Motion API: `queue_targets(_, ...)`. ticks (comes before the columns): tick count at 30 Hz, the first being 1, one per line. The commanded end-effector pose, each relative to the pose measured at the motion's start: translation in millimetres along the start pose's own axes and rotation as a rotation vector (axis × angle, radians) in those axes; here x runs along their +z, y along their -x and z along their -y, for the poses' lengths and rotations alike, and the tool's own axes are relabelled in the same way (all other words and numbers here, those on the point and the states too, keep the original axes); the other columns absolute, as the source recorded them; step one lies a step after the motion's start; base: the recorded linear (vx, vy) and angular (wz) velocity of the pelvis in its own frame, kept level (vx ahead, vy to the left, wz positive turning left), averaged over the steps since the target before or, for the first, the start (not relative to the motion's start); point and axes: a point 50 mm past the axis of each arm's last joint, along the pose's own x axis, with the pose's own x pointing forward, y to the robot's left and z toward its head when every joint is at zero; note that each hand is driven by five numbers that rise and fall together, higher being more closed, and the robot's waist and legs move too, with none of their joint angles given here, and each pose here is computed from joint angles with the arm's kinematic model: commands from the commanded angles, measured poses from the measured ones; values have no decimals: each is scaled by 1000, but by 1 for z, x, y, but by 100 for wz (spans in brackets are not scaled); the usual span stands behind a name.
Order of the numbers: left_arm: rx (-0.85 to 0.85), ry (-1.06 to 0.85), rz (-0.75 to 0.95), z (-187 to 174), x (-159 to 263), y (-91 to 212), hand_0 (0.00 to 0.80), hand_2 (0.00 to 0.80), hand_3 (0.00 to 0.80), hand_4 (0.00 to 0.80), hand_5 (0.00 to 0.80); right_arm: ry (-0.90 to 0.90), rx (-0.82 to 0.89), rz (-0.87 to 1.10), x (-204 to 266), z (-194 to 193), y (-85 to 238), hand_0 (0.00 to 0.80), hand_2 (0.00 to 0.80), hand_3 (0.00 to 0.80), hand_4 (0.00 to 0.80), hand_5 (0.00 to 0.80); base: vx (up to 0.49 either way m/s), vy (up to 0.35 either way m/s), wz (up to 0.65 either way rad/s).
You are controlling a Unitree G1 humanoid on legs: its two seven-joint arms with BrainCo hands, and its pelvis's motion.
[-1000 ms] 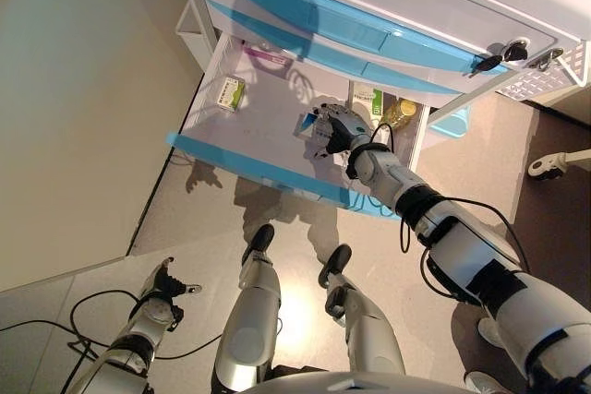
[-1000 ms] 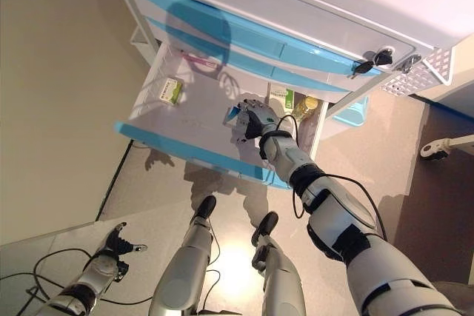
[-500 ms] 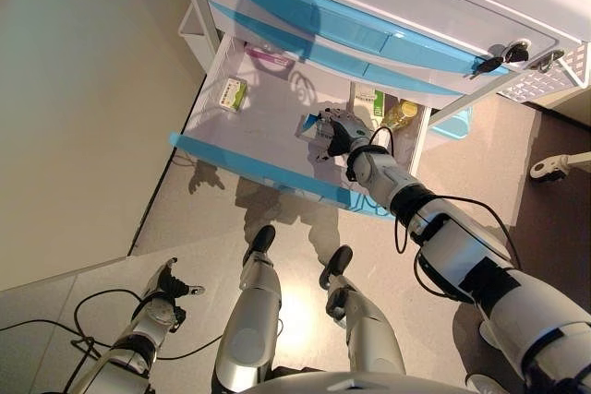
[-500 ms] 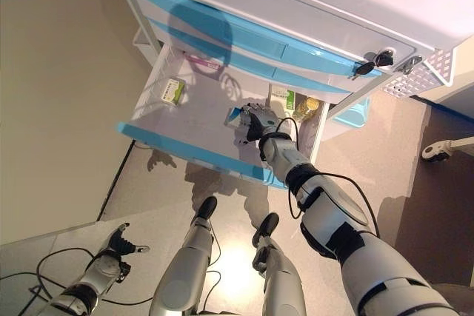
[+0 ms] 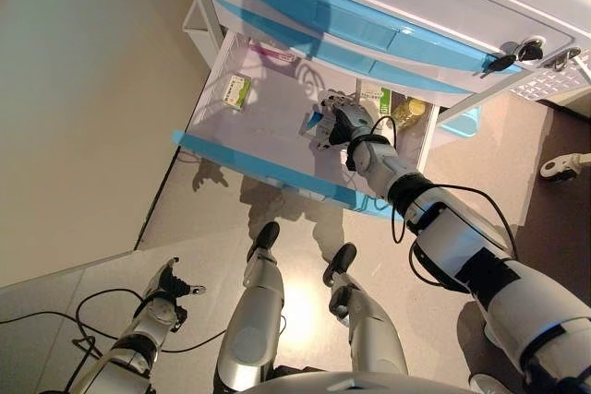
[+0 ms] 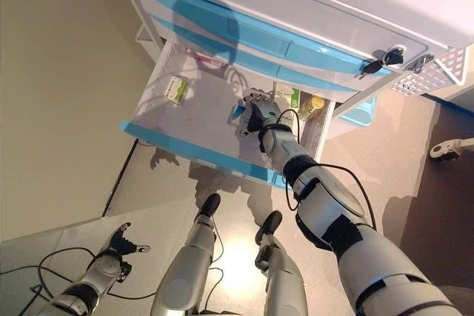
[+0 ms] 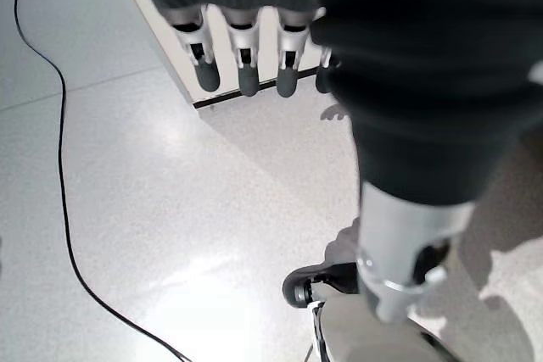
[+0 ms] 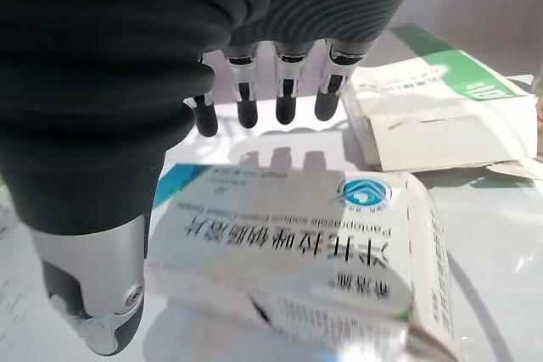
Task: Open the drawer and pick up the medicine
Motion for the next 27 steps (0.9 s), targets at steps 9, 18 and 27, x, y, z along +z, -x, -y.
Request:
queue_targets(9,34,5,24,-7,10,-4,0,0,0,0,0,20,-143,-21,0,51,-14,0,0,0,0,0,6,-2,4)
queue_targets(18,31,11,52,-5,21,-6,0,0,0,0,0,43,-143,-58,-11,52,-13,0,0,0,0,0,5,3,4)
queue_targets(27,23,12,55,-1,22,-5,0,0,0,0,0,64,-113,-55,-11,40,-11,0,0,0,0,0,0,0,0)
